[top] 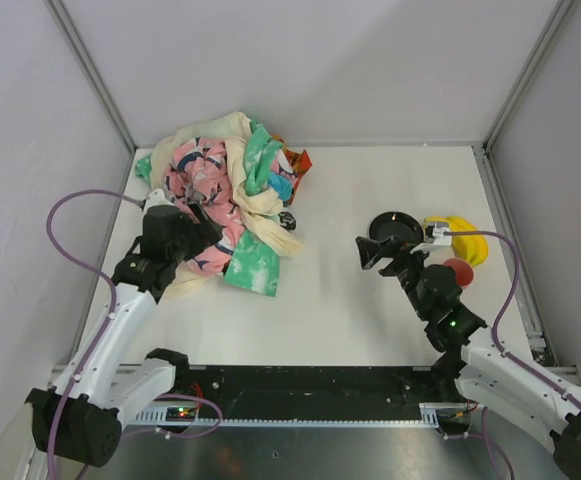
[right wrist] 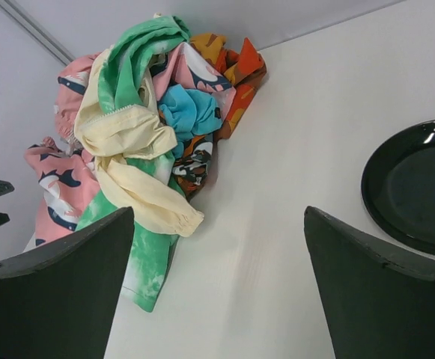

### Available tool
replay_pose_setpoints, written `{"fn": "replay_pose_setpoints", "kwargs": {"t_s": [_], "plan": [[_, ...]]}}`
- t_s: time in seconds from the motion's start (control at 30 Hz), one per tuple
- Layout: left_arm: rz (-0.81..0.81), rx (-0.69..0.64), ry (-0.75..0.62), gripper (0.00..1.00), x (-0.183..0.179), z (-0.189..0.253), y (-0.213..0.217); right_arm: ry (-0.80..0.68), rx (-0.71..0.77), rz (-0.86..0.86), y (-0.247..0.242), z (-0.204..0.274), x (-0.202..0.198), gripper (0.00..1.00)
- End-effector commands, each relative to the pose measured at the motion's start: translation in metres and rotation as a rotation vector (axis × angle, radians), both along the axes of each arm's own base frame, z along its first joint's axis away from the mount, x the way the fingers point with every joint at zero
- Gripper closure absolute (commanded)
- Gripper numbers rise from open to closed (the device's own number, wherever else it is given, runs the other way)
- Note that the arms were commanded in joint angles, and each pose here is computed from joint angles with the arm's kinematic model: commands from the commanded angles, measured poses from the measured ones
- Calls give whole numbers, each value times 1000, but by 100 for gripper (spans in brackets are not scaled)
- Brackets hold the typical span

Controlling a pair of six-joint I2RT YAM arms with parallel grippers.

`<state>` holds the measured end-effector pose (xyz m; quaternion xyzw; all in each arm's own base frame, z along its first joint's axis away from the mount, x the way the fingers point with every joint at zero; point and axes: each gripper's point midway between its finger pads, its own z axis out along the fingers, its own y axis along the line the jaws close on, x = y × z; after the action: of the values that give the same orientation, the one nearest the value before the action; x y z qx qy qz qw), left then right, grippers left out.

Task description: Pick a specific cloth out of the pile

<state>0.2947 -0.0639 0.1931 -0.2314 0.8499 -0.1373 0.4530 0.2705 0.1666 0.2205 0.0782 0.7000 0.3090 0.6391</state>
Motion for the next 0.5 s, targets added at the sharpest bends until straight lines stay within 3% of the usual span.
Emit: {"fn": "replay_pose_setpoints", "kwargs": {"t_s": [0.0, 0.47], "plan": [[-53, 17, -16, 0, 8, 7, -7, -74, 7, 21, 6, 16, 2, 1], [-216, 6, 16, 0, 23, 1, -44, -92, -42, 139, 30, 8, 4, 1]]}}
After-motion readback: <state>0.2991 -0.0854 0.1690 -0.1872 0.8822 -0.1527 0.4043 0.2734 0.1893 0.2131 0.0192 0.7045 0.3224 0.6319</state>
